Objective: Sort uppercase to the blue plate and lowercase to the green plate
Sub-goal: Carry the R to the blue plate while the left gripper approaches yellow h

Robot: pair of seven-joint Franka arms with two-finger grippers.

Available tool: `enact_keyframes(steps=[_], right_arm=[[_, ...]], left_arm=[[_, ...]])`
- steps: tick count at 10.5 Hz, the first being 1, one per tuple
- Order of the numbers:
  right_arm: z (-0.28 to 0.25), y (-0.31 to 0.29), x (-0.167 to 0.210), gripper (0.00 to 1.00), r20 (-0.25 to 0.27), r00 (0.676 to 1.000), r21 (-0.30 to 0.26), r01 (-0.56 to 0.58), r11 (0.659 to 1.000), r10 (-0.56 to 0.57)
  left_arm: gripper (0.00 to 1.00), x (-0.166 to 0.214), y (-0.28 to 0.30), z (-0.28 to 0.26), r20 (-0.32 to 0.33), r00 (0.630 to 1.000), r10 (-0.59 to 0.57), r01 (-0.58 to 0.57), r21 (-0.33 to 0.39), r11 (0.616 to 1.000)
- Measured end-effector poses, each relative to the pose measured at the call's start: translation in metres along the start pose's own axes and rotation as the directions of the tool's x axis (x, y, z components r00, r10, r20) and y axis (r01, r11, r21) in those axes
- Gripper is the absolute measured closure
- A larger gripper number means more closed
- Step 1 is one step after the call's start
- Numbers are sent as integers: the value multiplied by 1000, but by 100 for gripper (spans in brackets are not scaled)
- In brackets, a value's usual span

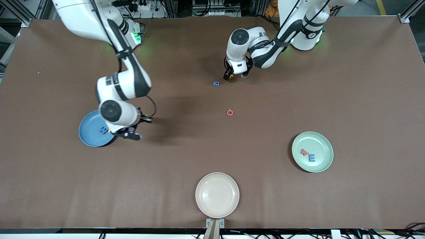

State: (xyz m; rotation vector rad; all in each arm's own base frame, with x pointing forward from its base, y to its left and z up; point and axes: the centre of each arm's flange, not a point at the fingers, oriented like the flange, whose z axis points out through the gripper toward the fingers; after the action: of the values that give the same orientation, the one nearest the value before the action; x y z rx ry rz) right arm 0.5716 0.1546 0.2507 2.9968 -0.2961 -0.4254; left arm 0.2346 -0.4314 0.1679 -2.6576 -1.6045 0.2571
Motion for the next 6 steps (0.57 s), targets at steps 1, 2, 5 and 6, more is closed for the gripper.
enact_keyframes(steps=[1, 2, 5, 6], right_arm=[[2, 28, 10, 63, 18, 999, -11, 29, 1000, -29], [4, 56, 20, 63, 35, 998, -25, 59, 998, -59], [8, 153, 46, 63, 58, 988, -23, 142, 990, -140], [7, 185, 53, 63, 57, 989, -16, 138, 990, -137]], left_arm=[[2, 0, 4, -2, 3, 1000, -5, 5, -6, 1000], [4, 1, 7, -2, 5, 1000, -10, 10, -9, 1000], [16, 2, 9, 1, 9, 1000, -15, 15, -1, 1000], [18, 2, 10, 1, 10, 1000, -16, 16, -2, 1000]])
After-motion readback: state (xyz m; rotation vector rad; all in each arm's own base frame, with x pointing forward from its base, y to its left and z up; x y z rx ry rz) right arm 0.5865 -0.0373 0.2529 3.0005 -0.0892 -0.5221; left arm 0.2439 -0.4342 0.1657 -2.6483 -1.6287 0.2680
